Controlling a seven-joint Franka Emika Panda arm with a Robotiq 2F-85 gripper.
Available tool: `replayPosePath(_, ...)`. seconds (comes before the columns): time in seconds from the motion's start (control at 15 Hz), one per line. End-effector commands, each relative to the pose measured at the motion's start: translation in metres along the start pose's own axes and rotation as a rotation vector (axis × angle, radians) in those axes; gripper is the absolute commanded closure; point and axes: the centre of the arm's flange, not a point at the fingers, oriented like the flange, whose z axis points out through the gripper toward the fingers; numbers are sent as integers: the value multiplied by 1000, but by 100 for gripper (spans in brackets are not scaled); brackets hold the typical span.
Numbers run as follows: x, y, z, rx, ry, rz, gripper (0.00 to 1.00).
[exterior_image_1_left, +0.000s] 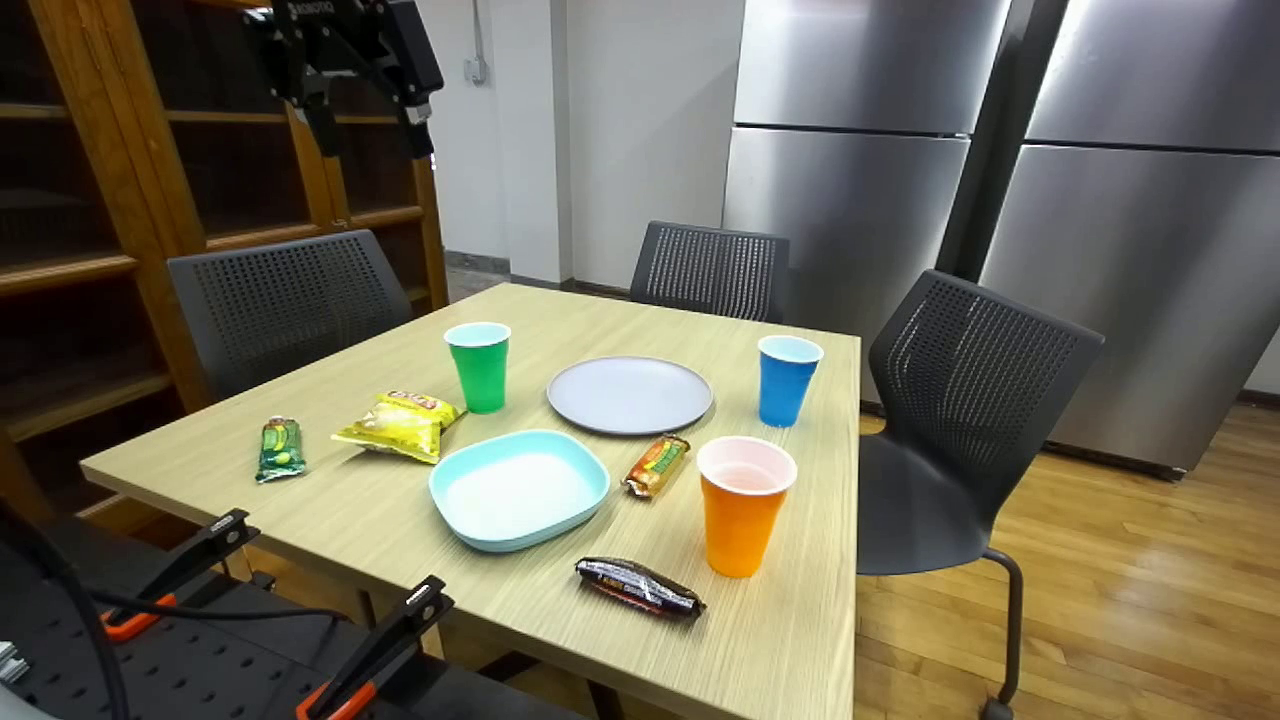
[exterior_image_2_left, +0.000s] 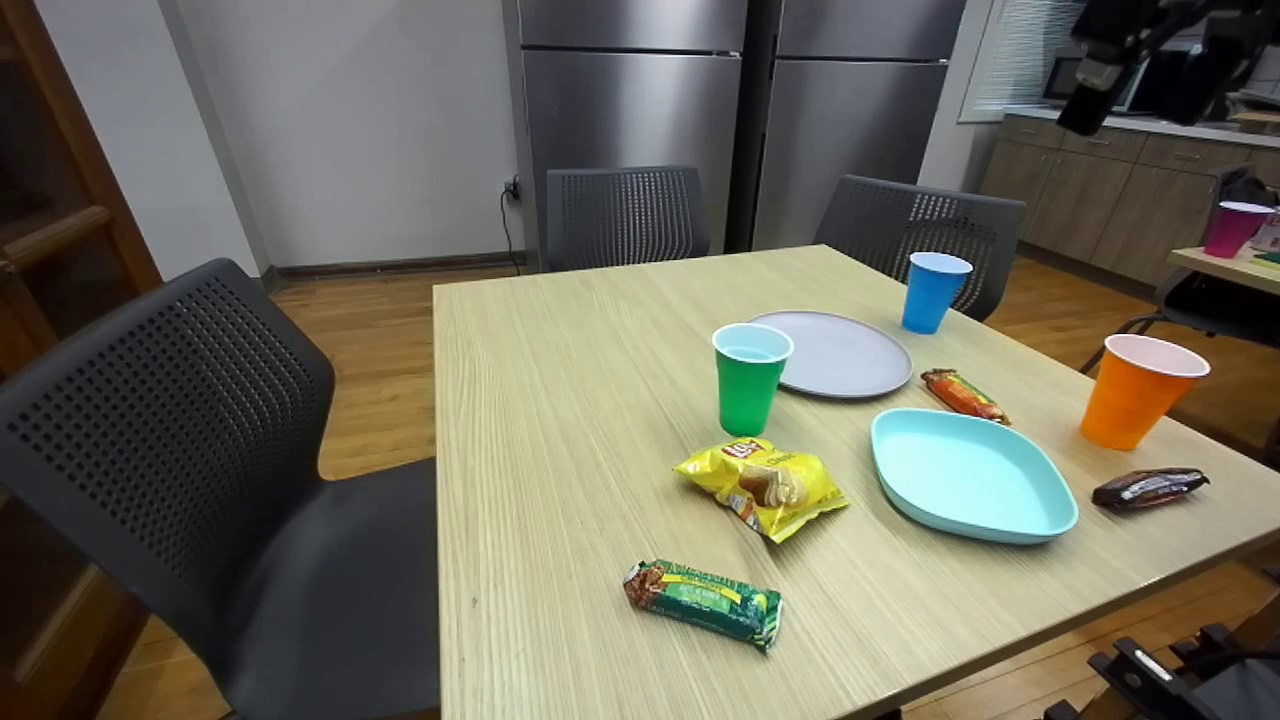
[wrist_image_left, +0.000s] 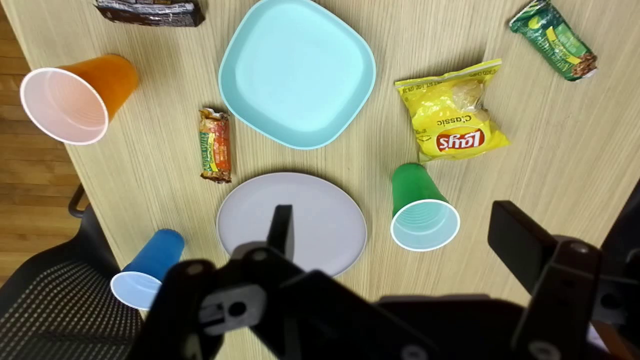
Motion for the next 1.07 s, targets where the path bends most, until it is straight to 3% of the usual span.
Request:
replayPosePath(0.0, 0, 0, 0, 0, 0, 0, 0)
replayPosePath(1.0, 31, -6, 29, 88, 7, 106, 0)
